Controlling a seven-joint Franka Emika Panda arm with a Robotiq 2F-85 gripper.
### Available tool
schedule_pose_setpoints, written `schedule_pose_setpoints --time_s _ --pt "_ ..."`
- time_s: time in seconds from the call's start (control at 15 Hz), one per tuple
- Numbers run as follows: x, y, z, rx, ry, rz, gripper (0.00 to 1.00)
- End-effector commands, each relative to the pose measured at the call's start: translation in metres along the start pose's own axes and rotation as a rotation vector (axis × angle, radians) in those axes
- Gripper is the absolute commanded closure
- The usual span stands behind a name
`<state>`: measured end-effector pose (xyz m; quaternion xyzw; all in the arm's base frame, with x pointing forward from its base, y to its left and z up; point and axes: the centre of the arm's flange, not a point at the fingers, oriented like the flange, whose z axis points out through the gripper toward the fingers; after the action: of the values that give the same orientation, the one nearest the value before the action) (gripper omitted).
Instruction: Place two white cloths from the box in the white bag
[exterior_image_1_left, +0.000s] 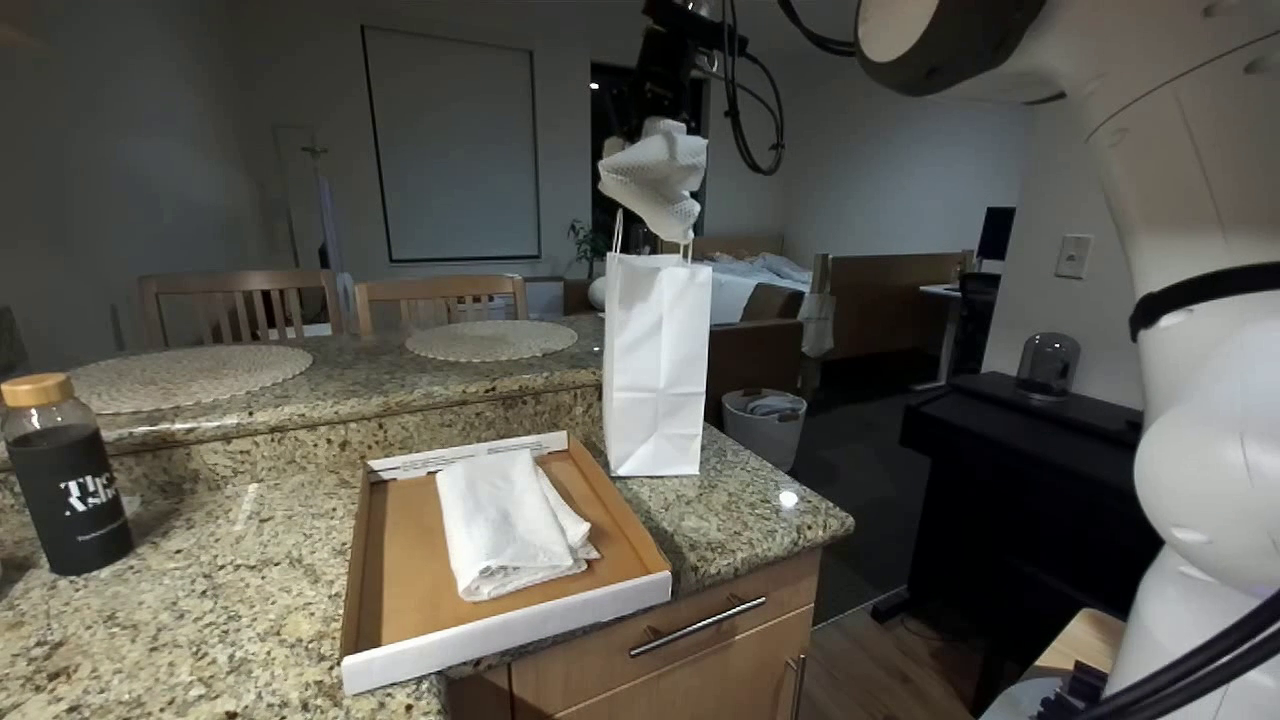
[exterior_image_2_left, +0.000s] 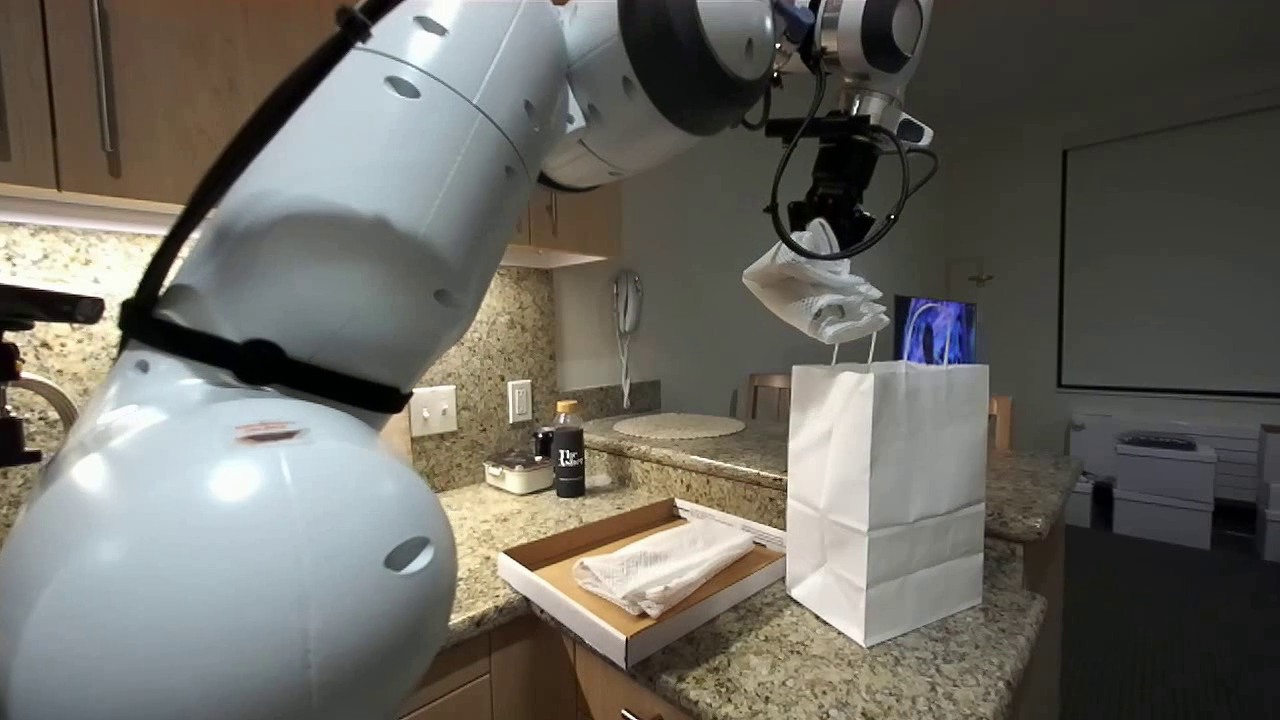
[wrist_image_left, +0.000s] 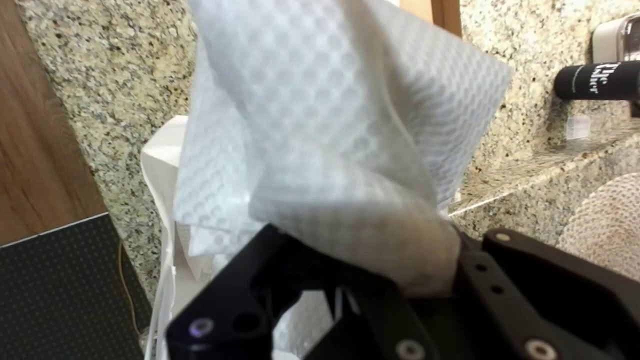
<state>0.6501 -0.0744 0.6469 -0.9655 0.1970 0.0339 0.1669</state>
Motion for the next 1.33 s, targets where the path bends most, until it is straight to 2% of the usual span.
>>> schedule_pose_setpoints --time_s 0.0,0.2,0.47,1.0,1.07,1.13,1.2,1.27 --pt "0.058 0.008 -0.025 0.103 -0.003 -0.031 0.92" --pt "0.091 0.035 -0.019 0.187 -0.025 0.001 0.92" --pt "0.113 0.069 -0.005 0.260 -0.025 0.044 0.92" --pt "0.135 0.082 0.023 0.296 -0.034 0.106 0.94" --pt "0.135 0.082 0.024 0.306 -0.033 0.110 0.86" --pt "0.134 0.082 0.024 0.315 -0.033 0.109 0.60" --pt "0.134 0.081 0.023 0.320 -0.029 0.113 0.60" --pt "0.132 0.080 0.021 0.323 -0.022 0.113 0.56"
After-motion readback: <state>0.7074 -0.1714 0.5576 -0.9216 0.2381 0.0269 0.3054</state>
